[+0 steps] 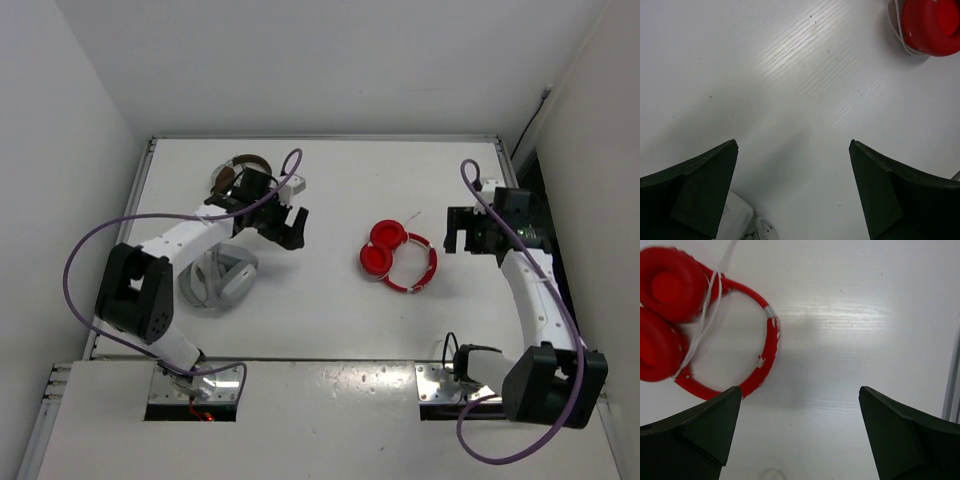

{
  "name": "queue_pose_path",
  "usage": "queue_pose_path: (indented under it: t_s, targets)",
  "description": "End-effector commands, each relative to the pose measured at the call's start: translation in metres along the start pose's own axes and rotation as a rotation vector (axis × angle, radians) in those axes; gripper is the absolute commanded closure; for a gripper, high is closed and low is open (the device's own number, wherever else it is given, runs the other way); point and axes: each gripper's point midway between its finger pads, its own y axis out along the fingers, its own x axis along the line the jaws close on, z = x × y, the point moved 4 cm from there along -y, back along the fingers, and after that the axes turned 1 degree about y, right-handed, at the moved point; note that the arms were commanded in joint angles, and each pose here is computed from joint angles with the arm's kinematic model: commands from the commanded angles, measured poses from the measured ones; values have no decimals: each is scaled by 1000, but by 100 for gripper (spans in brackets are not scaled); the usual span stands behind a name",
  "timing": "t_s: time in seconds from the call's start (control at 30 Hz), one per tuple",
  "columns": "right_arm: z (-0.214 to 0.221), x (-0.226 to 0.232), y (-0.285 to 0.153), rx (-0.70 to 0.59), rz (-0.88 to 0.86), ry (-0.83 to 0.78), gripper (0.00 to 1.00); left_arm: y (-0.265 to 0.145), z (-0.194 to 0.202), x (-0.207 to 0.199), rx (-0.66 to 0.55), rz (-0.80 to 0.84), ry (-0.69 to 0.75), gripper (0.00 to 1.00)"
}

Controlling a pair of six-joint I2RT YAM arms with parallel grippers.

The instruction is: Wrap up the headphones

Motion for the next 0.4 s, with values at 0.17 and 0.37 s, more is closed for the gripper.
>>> queue_pose_path:
  t_s: [0.17, 0.37]
  targets:
    - [14, -15, 0, -35, 33, -20, 0, -14, 3, 4, -61, -42, 6, 0]
    - [15, -15, 2, -25, 32, -7, 0, -16, 5, 3, -77, -44, 11, 0]
